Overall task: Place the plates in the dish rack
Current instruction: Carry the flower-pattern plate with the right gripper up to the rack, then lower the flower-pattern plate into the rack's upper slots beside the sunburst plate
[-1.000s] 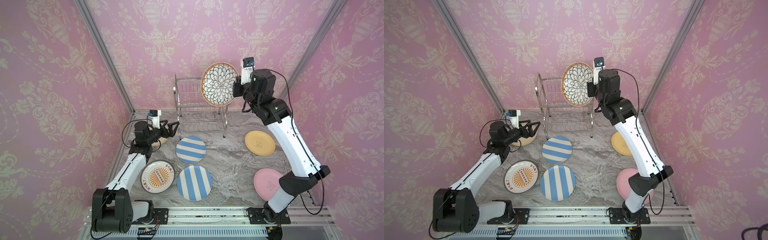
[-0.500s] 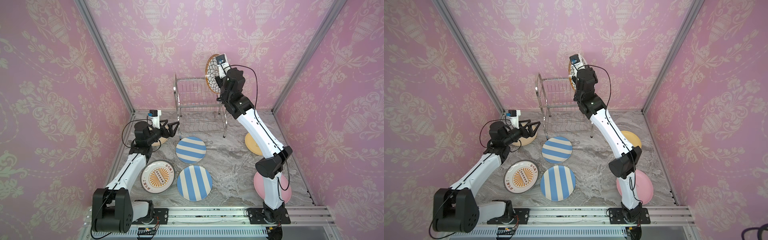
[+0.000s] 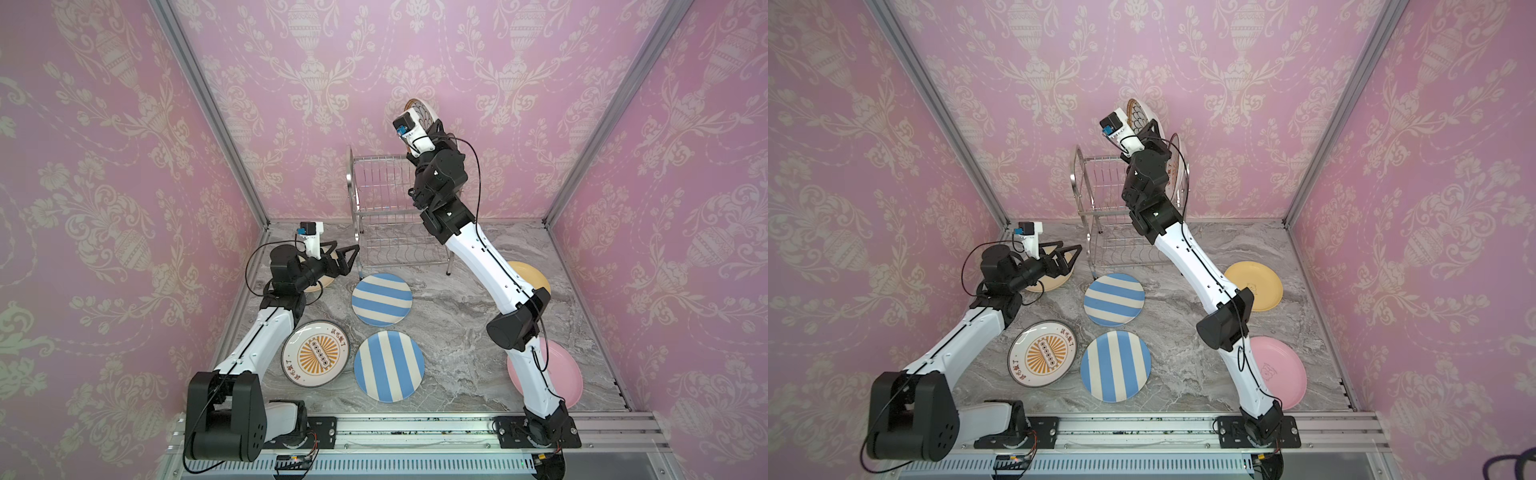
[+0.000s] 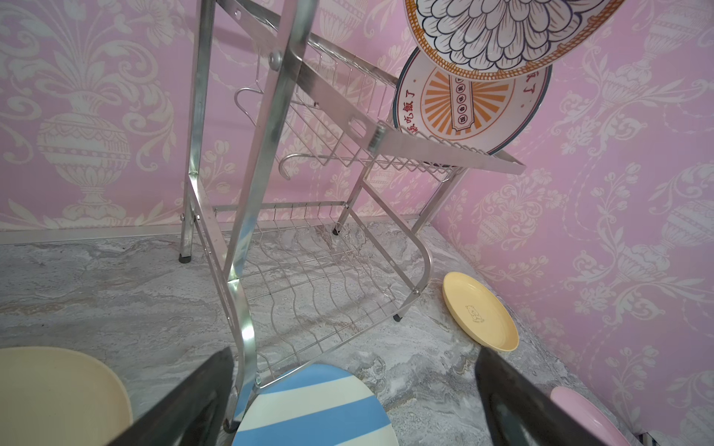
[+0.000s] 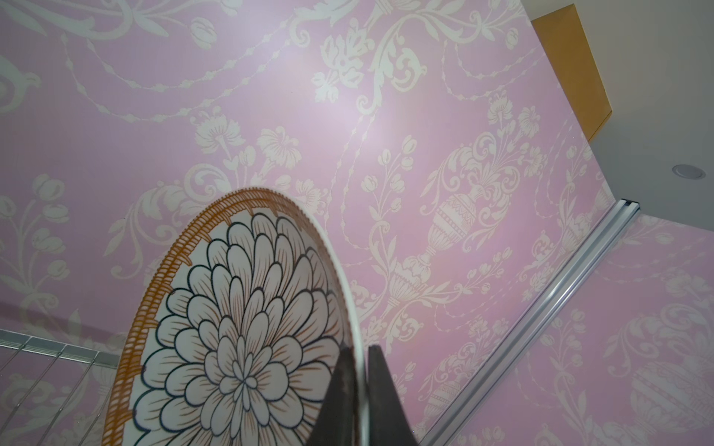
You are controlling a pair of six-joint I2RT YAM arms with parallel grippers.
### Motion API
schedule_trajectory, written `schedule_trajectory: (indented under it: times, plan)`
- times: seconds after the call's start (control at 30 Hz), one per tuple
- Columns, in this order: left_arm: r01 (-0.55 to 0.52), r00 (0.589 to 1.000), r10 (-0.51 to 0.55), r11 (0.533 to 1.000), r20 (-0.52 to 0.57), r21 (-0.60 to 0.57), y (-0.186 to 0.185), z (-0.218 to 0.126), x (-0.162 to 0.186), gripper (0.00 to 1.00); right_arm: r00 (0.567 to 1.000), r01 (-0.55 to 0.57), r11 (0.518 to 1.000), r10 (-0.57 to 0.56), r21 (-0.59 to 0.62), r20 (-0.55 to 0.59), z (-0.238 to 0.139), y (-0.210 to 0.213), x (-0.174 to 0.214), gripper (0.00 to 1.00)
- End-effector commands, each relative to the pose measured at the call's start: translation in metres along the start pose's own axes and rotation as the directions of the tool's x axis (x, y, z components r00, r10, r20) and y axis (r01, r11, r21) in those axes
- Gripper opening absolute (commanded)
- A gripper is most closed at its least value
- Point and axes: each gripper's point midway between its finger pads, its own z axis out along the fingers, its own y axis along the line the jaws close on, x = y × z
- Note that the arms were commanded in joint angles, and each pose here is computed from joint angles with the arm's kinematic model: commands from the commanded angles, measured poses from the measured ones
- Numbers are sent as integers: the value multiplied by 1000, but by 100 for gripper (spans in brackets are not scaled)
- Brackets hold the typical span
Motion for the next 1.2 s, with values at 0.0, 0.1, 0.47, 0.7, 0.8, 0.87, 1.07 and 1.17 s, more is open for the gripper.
schedule_trajectory:
  times: [0.0, 0.1, 0.47, 0.7, 0.8, 0.87, 1.07, 1.17]
  plan:
    - [-9, 999, 7, 998, 34, 56, -17, -6, -6, 99, 994, -91, 984, 79, 151, 82, -3, -55, -22, 0]
    - [-25, 999, 23, 998, 37, 53, -21, -13, -7, 99, 997, -58, 988, 48, 144, 68, -1, -45, -18, 0]
    - [-32, 999, 31, 999, 20, 28, -15, -16, 8, 99, 999, 42, 989, -44, 145, 4, 8, -18, 5, 0]
    - [-42, 999, 41, 999, 17, 23, -13, -14, 8, 99, 999, 32, 989, -30, 147, -16, 14, -25, 13, 0]
    - [-40, 999, 40, 999, 17, 23, -12, -14, 9, 99, 1000, 22, 987, -19, 159, -22, 16, -30, 16, 0]
    - [-40, 999, 40, 999, 16, 23, -12, -13, 9, 99, 1000, 9, 987, -6, 162, -19, 18, -31, 17, 0]
    - [-39, 999, 38, 999, 13, 26, -13, -13, 10, 99, 1000, -21, 988, 23, 154, -13, 19, -28, 18, 0]
    - [-40, 999, 40, 999, 10, 23, -12, -14, 11, 99, 999, -18, 990, 22, 139, -26, 20, -19, 23, 0]
